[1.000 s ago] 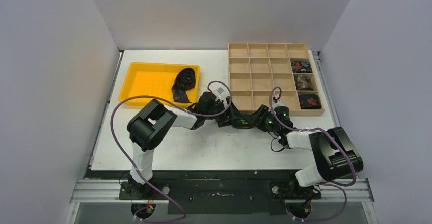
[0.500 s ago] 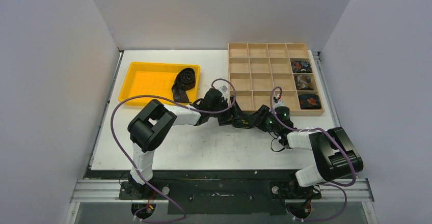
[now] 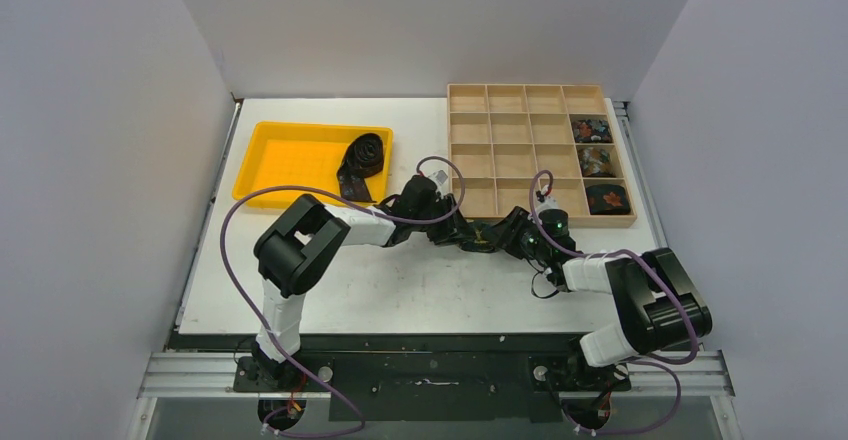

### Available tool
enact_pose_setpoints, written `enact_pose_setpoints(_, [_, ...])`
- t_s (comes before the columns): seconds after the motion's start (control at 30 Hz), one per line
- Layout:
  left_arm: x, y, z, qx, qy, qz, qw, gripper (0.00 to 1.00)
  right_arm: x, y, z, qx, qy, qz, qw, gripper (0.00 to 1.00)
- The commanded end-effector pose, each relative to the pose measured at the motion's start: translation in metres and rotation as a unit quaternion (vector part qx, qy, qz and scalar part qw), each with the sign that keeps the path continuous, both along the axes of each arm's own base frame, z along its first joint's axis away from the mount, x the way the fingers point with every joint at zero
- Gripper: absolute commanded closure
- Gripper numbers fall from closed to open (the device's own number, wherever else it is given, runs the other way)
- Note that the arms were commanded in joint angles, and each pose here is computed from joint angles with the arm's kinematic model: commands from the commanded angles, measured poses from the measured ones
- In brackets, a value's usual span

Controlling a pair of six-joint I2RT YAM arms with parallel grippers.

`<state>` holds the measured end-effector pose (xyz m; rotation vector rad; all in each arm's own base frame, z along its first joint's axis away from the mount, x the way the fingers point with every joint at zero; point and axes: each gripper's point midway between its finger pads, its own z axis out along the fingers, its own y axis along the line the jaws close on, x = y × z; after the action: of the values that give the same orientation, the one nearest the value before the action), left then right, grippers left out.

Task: Roll the ties
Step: Pick up the tie at the center of the board.

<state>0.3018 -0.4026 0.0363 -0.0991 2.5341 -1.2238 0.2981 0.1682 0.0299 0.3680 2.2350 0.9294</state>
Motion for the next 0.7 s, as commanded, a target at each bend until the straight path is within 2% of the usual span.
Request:
enact_pose_setpoints(0.0, [-0.01, -0.002, -0.021, 0.026, 0.011, -0.011, 1.0, 0.74, -0.022, -0.002, -0.022, -0.017, 0.039, 0.019, 0.999, 0.58])
enact_pose_setpoints(0.2, [-0.01, 0.001, -0.017, 0.028, 0.004, -0.008, 1.0, 0.99, -0.019, -0.003, -0.005, -0.016, 0.025, 0.013, 0.999, 0.5])
enact_pose_setpoints(0.23, [-0.01, 0.002, -0.016, 0.029, 0.003, -0.006, 1.0, 1.0, -0.018, -0.004, -0.001, -0.018, 0.022, 0.01, 1.0, 0.48])
enact_pose_setpoints(0.5, [-0.016, 0.001, 0.003, 0.019, -0.015, -0.007, 1.0, 1.0, -0.012, -0.015, 0.035, -0.038, -0.003, -0.015, 0.999, 0.26])
enact_pose_setpoints(0.67, [-0.023, 0.008, 0.02, 0.018, -0.031, -0.002, 0.999, 1.0, -0.008, -0.035, 0.068, -0.081, -0.032, -0.051, 0.995, 0.16])
